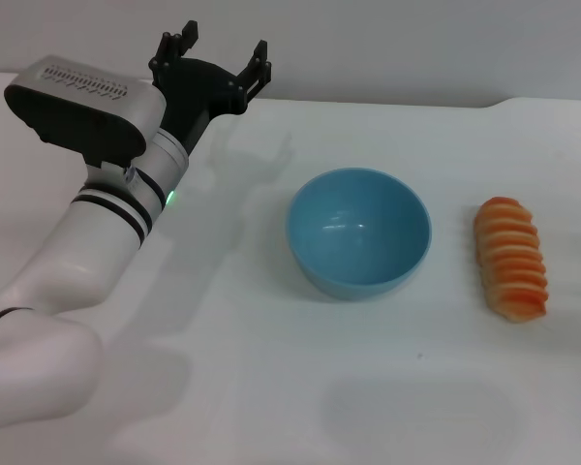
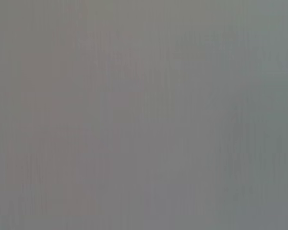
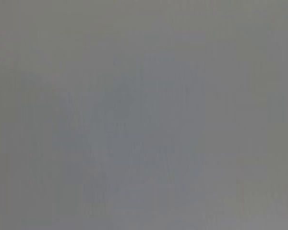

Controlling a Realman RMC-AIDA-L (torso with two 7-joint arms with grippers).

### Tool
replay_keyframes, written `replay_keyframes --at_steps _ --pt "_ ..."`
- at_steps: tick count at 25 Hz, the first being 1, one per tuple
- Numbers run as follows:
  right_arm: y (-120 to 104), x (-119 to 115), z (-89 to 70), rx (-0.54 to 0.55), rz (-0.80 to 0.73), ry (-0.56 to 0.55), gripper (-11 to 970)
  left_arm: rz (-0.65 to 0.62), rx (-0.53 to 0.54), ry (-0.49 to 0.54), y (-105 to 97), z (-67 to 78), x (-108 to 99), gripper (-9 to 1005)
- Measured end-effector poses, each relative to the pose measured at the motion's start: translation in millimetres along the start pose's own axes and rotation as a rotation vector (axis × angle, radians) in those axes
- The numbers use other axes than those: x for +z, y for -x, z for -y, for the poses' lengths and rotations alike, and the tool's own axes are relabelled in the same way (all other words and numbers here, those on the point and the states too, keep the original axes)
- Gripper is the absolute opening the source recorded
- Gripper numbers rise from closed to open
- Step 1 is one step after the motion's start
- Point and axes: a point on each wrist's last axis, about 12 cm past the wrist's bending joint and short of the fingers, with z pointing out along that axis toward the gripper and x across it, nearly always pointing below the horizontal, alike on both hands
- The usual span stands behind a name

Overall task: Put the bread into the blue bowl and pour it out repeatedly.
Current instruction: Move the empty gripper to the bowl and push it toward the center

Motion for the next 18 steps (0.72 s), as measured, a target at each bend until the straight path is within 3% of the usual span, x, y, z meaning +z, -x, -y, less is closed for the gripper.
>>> replay_keyframes --at_steps 14,18 --pt "-1.5 -2.6 1.5 0.000 -0.005 -0.006 669 -0.014 -0.003 0.002 -2.3 -0.6 -0.8 868" --pt "-1.6 -2.8 1.5 0.001 -0.005 -0.006 667 -0.085 -0.030 -0.018 -2.0 2.0 5.6 866"
